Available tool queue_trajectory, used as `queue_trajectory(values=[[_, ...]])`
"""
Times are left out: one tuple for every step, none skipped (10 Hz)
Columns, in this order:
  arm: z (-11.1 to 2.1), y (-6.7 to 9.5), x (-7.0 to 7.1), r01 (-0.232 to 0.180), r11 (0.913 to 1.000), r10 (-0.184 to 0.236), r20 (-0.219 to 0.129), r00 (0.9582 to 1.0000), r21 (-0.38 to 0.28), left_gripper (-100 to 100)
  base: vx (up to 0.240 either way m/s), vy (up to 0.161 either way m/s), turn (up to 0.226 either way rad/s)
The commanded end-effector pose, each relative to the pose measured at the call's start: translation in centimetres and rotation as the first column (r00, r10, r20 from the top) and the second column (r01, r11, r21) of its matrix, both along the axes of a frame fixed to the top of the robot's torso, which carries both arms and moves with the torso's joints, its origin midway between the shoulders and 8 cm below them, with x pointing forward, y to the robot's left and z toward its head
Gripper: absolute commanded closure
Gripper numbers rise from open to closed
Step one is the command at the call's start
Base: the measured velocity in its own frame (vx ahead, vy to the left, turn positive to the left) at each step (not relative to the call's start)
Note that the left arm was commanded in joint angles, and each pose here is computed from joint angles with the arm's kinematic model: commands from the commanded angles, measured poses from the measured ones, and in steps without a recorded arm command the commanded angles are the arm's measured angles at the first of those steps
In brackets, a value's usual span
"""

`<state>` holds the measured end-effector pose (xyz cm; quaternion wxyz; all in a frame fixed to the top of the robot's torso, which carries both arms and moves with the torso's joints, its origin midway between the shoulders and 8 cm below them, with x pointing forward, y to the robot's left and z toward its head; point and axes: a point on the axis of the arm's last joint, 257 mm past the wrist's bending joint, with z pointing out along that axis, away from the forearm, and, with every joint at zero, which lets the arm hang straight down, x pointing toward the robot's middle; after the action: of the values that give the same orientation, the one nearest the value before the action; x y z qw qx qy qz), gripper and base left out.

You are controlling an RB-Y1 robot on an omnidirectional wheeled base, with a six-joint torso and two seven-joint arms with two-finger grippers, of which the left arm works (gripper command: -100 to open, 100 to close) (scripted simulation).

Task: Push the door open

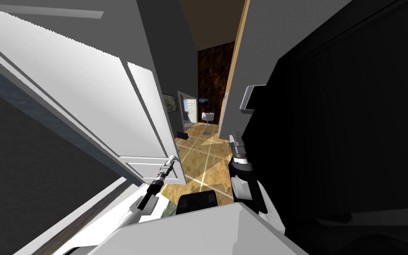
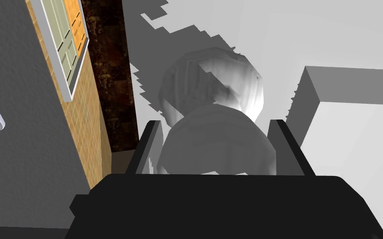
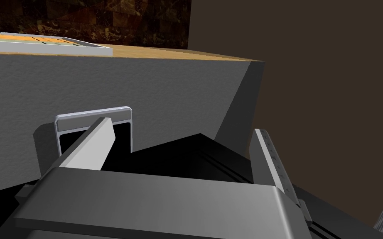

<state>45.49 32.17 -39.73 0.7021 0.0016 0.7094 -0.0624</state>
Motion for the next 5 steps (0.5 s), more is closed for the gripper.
queue_trajectory(values=[[0.42,-0.05,0.27,-0.003,0.9987,0.004,0.007,1.0000,-0.051,100,0.029,-0.004,0.014],[0.45,-0.09,0.30,-0.006,0.9968,0.006,0.005,1.0000,-0.080,100,0.035,-0.001,0.018],[0.47,-0.13,0.34,-0.008,0.9939,0.009,0.004,1.0000,-0.110,100,0.042,0.000,0.007],[0.50,-0.19,0.39,-0.011,0.9894,0.012,0.002,0.9999,-0.145,100,0.042,-0.007,0.017],[0.53,-0.25,0.44,-0.015,0.9838,0.015,0.001,0.9999,-0.179,100,0.046,0.002,0.023]])
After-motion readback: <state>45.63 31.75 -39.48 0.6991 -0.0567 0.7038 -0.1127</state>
